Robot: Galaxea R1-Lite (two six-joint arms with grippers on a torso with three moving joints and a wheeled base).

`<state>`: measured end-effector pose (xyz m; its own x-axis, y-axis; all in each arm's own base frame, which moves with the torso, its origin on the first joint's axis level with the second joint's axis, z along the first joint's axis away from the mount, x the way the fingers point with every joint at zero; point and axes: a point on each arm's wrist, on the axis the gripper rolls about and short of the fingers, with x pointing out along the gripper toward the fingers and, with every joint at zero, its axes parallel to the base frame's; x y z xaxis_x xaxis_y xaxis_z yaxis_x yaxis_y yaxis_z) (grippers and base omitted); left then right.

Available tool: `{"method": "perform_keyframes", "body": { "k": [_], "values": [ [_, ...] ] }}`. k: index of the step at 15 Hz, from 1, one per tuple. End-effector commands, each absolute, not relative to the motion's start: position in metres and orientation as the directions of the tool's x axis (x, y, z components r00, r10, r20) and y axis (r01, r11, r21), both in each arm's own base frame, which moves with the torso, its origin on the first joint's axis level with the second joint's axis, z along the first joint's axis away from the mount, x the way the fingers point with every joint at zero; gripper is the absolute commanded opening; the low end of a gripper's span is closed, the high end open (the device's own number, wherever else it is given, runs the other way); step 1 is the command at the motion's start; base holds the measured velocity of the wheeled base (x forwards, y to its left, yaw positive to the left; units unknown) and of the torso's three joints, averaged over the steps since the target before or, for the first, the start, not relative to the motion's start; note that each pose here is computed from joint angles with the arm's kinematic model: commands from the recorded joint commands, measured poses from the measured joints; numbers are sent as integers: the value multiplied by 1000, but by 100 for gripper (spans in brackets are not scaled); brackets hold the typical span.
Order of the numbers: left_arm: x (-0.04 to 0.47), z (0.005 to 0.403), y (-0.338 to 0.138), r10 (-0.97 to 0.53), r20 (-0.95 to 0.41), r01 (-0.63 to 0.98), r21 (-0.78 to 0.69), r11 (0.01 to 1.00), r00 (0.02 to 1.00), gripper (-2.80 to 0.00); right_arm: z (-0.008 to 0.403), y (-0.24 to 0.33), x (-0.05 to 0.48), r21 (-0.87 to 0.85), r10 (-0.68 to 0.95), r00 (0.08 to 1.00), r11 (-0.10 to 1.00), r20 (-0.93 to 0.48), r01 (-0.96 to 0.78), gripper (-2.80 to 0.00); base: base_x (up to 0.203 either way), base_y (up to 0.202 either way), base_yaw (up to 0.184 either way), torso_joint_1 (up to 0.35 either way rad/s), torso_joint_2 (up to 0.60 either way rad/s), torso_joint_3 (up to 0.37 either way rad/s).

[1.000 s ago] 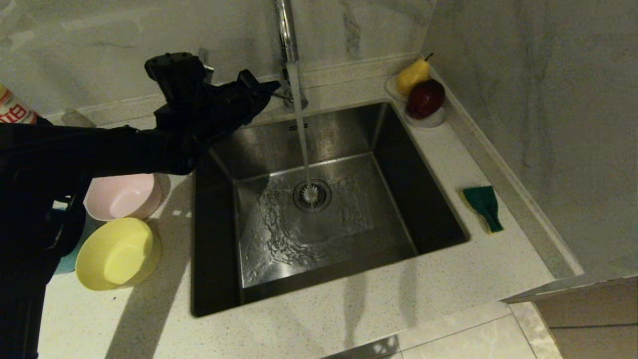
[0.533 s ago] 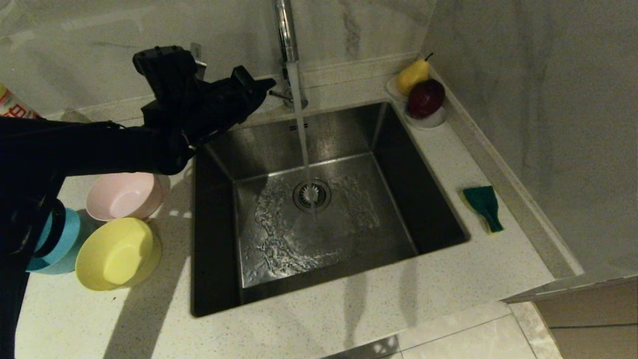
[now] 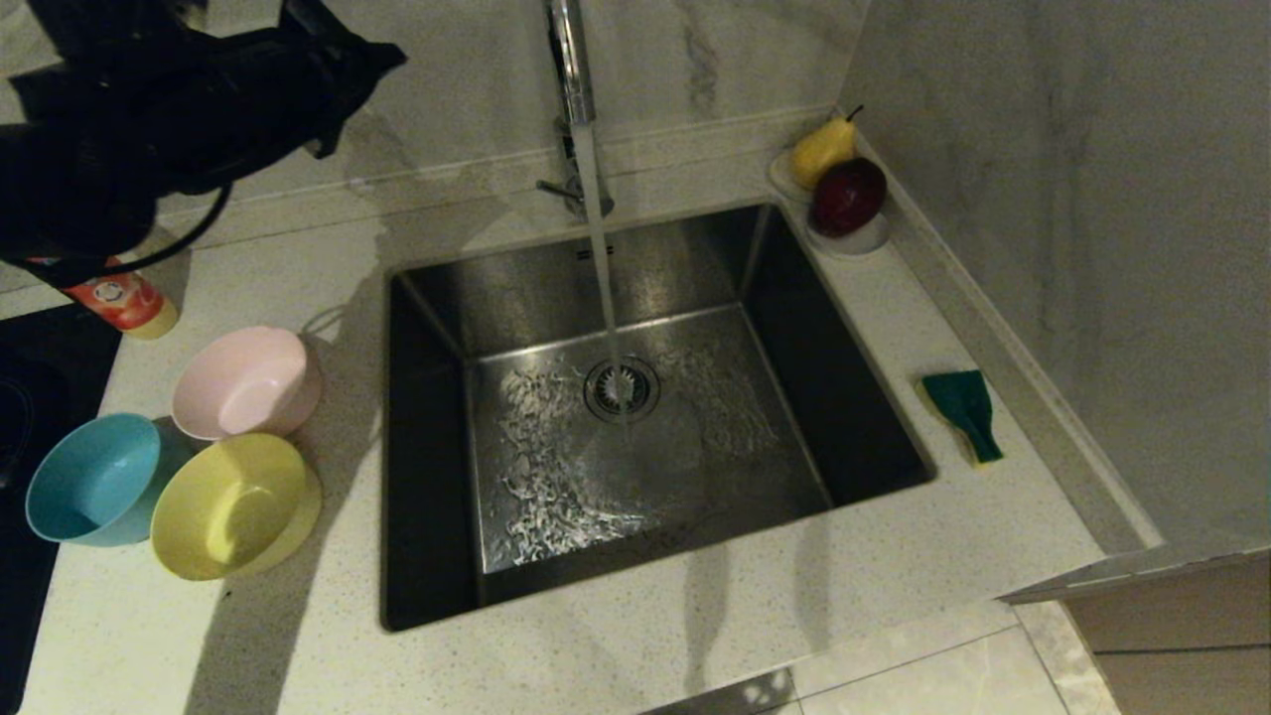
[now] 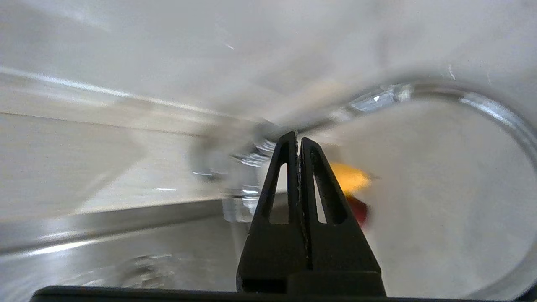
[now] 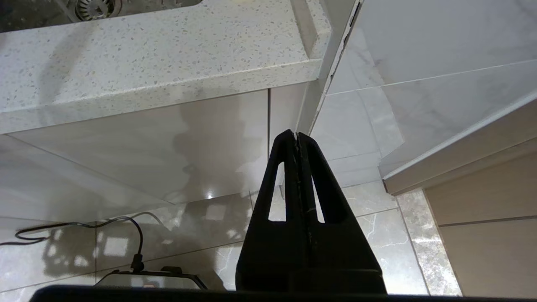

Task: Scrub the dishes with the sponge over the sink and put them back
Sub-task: Pick up a bowl and the sponge

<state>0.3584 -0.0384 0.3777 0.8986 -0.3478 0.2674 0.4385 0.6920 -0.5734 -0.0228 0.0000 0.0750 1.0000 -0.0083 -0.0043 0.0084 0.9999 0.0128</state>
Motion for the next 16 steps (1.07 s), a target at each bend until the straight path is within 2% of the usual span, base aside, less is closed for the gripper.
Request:
{"method": "perform_keyframes", "body": {
  "k": [1, 4, 7, 9, 12, 16],
  "values": [
    [284, 415, -27, -269, 290, 383, -479, 790, 918, -280, 75, 0, -23, 12, -8, 1000, 1000, -5, 8, -280, 0, 0, 0, 0, 0, 0],
    [215, 420, -17, -86, 259, 173, -334, 927, 962, -280, 75, 0, -23, 13, -8, 1000, 1000, -6, 8, -280, 0, 0, 0, 0, 0, 0],
    [146, 405, -10, -13, 251, 65, -203, 977, 968, -280, 75, 0, -23, 13, -8, 1000, 1000, -6, 8, -280, 0, 0, 0, 0, 0, 0],
    [106, 393, -5, 44, 271, -14, -110, 994, 962, -280, 75, 0, -23, 13, -8, 1000, 1000, -5, 8, -280, 0, 0, 0, 0, 0, 0],
    [51, 374, 0, 117, 314, -108, -45, 993, 942, -280, 75, 0, -23, 13, -8, 1000, 1000, -5, 8, -280, 0, 0, 0, 0, 0, 0],
    [-7, 318, 5, 128, 320, -137, 5, 991, 939, -280, 75, 0, -23, 12, -8, 1000, 1000, -5, 8, -280, 0, 0, 0, 0, 0, 0]
  ]
}}
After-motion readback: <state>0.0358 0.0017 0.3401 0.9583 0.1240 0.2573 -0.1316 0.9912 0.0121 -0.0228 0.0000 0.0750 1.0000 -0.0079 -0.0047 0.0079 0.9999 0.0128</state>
